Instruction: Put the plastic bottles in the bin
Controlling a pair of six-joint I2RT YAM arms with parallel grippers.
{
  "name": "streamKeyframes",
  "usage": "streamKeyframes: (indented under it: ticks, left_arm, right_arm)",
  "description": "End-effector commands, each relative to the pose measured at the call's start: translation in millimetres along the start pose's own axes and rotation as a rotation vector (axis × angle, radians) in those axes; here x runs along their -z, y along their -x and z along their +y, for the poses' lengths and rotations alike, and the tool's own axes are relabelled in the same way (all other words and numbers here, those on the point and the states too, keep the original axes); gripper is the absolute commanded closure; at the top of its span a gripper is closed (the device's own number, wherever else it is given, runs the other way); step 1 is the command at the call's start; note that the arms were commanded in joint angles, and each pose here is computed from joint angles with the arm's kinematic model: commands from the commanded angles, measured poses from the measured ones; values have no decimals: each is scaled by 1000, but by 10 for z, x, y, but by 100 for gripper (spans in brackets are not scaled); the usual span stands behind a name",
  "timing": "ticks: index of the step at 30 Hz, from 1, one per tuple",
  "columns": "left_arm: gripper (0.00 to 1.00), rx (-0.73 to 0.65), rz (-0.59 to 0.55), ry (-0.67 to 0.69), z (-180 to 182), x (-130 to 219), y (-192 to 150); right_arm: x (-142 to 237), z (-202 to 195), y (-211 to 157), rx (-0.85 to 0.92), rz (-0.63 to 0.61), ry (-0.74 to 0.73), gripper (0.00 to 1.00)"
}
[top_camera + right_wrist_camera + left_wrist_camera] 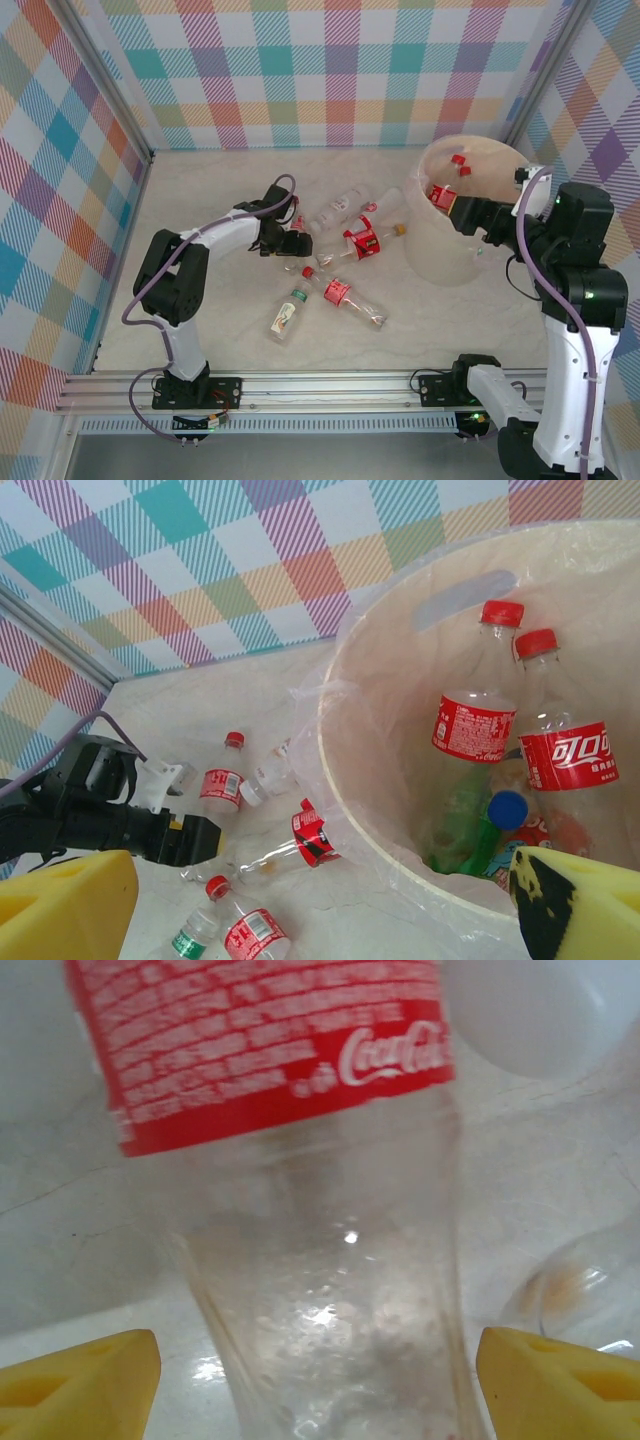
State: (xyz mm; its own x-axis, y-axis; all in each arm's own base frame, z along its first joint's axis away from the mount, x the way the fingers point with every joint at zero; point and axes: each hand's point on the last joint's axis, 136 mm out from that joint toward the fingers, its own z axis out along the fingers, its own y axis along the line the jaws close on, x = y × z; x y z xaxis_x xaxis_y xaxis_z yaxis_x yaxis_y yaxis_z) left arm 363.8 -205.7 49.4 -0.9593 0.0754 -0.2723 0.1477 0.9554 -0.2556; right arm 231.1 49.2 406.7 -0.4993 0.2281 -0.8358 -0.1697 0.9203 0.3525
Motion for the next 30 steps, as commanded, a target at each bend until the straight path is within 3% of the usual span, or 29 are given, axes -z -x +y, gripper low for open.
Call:
streamKeyframes:
  ticks: [1, 19, 30]
  left_arm:
    - [19, 36, 27, -11, -2, -11, -27]
    - [41, 71, 21, -11, 103, -75, 3]
    - [53, 30, -76, 23, 110, 230, 174]
  right_arm:
    - [-5, -5, -3, -11, -5, 1, 5]
    - [-127, -120, -114, -4, -2, -24, 1]
    - [-36, -130, -95, 20, -9, -52, 1]
